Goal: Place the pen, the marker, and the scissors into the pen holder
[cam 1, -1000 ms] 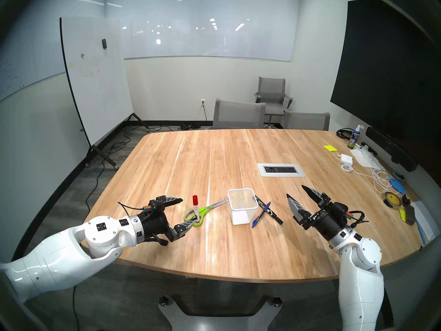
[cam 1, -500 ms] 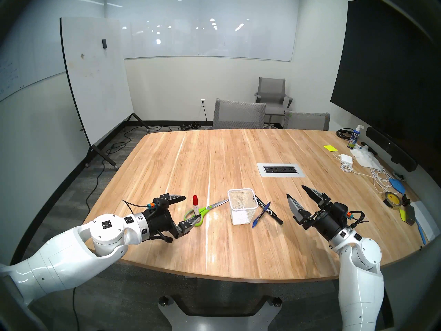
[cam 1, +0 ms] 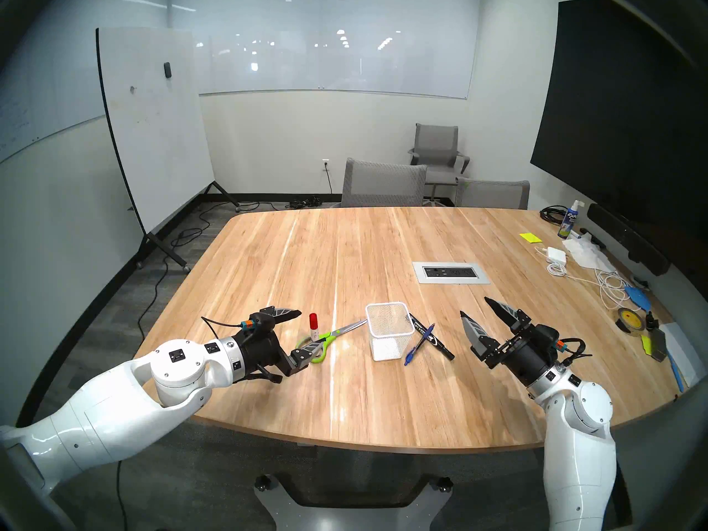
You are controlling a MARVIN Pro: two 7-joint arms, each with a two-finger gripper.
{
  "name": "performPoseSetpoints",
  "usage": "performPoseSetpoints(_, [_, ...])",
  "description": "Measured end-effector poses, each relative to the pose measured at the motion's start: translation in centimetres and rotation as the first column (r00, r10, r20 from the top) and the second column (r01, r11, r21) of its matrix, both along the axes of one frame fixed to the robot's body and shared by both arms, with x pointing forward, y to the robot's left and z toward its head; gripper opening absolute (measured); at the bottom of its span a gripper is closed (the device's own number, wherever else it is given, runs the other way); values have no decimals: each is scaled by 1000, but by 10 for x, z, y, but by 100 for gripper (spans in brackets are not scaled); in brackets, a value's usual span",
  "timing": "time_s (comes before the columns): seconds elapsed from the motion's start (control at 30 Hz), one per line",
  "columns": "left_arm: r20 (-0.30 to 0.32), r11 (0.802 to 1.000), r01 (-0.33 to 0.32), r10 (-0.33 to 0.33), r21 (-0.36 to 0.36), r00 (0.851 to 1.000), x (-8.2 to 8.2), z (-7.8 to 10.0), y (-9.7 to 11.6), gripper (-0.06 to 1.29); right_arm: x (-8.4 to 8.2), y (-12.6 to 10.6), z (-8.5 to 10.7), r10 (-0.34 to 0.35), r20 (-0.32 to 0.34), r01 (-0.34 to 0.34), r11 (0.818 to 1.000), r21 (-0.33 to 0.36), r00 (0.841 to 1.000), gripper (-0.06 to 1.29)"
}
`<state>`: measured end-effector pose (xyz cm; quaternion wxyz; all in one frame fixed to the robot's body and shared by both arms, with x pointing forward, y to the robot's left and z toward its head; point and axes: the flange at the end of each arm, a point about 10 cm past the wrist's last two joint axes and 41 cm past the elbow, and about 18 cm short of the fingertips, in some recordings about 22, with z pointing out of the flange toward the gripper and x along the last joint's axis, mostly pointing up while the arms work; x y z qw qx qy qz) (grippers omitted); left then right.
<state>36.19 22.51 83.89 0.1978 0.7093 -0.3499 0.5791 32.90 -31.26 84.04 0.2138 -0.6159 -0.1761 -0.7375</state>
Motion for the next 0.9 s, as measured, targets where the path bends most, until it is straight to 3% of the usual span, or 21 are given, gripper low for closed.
performPoseSetpoints(0.9, [4, 1000, -7, 7, -8, 1000, 6, -3, -5, 127, 0, 0, 0, 0, 0, 0, 1000, 0, 1000, 124])
